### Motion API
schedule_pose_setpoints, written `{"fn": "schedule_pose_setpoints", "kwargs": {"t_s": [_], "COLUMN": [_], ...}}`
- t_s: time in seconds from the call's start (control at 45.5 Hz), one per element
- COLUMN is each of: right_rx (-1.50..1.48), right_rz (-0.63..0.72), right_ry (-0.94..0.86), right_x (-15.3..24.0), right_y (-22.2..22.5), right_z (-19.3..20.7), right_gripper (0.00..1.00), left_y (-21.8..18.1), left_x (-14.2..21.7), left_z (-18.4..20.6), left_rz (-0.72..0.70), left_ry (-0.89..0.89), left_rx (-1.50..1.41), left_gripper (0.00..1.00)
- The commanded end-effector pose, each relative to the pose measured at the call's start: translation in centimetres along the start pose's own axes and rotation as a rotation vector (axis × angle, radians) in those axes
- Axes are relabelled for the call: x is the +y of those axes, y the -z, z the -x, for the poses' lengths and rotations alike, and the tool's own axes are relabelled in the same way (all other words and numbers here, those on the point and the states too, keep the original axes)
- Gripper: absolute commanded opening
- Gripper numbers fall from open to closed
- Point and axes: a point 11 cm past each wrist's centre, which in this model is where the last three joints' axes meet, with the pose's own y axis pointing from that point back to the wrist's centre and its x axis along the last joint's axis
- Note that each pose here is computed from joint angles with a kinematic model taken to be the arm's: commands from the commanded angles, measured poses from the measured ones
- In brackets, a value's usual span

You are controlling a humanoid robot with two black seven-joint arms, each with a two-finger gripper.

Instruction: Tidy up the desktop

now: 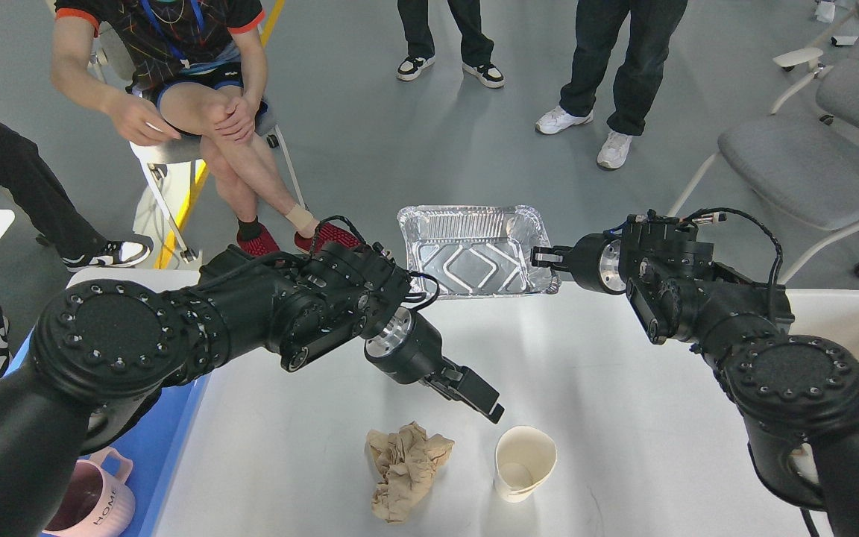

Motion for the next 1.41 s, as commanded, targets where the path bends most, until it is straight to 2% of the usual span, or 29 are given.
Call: {"fn": "schedule_pose_setpoints", "kwargs": {"t_s": [0.0, 0.637, 0.856, 1.01, 1.098, 1.383], "right_rx": [0.0, -0.014, -0.014, -0.014, -0.014, -0.014], "right_rz": [0.0, -0.01, -0.01, -0.011, -0.011, -0.012], "right_ry": [-0.001, -0.016, -0.016, -0.016, -0.016, -0.017], "right_x": [0.0, 0.1, 0.1, 0.1, 0.1, 0.2], "right_y": [0.0, 0.2, 0.2, 0.2, 0.2, 0.1], "right_z": [-0.1, -0.5, -0.5, -0.5, -0.5, -0.6], "right_gripper": [0.0, 0.0, 0.0, 0.0, 0.0, 0.0], "left_y": [-0.4, 1.2, 1.5, 1.5, 1.4, 1.4], "left_x": [-0.7, -3.1, -3.3, -3.3, -3.3, -3.4], "left_z": [0.4, 2.4, 2.7, 2.6, 2.6, 2.7], "left_rz": [0.005, 0.008, 0.007, 0.007, 0.008, 0.009], "left_ry": [0.024, -0.029, -0.045, -0.048, -0.048, -0.046], "left_rx": [-0.004, 0.0, -0.014, -0.015, -0.015, -0.014], "left_gripper": [0.95, 0.9, 0.7, 0.59, 0.46, 0.37]}}
